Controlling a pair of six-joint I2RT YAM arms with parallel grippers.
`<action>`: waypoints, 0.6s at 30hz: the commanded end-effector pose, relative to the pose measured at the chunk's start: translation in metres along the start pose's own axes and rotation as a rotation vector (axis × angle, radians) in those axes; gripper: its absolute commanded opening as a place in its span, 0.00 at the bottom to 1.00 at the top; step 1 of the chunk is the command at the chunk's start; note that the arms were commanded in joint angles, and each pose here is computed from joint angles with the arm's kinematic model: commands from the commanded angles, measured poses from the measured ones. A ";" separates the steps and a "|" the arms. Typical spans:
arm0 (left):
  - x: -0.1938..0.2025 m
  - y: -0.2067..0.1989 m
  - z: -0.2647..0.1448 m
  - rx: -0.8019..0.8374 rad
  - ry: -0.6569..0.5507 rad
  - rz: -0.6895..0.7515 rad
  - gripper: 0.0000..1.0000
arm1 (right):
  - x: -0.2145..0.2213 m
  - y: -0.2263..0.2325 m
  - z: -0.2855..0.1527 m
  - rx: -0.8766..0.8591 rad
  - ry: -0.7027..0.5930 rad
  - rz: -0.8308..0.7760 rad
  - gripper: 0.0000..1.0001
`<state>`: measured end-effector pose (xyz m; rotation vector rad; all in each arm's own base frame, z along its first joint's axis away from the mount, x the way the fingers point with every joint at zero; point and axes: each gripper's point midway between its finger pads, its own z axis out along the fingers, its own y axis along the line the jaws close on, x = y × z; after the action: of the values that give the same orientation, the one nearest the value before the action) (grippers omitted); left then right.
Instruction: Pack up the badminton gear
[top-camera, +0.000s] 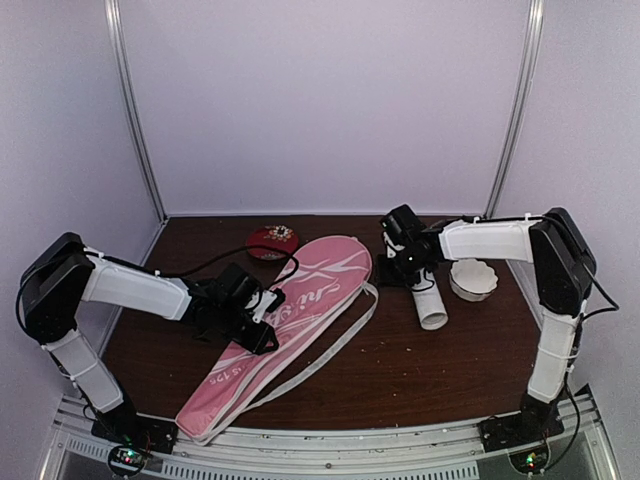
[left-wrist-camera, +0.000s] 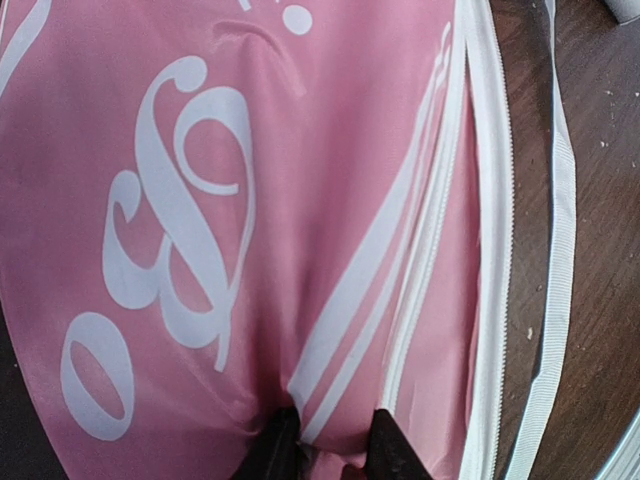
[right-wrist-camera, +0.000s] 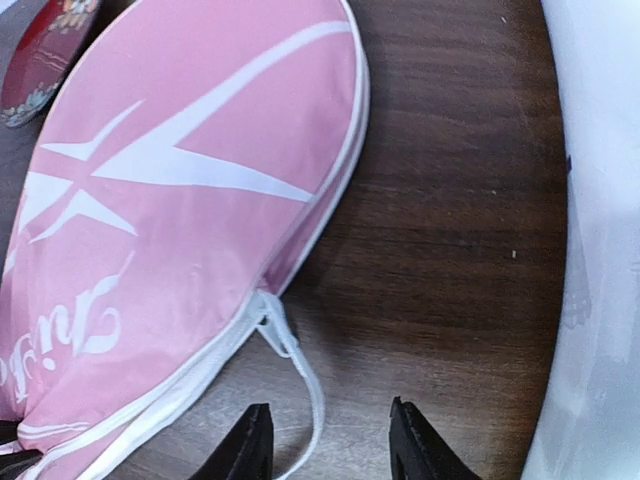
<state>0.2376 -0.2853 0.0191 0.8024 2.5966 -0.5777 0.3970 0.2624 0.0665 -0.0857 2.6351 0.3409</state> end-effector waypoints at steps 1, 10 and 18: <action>0.039 0.003 0.004 -0.005 0.152 -0.016 0.25 | -0.016 0.041 -0.020 -0.074 -0.074 -0.123 0.40; 0.039 0.003 0.004 -0.005 0.152 -0.018 0.25 | 0.003 0.069 -0.003 -0.103 -0.003 -0.168 0.29; 0.038 0.002 0.005 -0.001 0.149 -0.019 0.25 | 0.010 0.047 0.017 0.031 0.042 -0.205 0.29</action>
<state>0.2365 -0.2852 0.0196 0.8061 2.6052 -0.5785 0.3849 0.3249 0.0642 -0.3450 2.6254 0.3506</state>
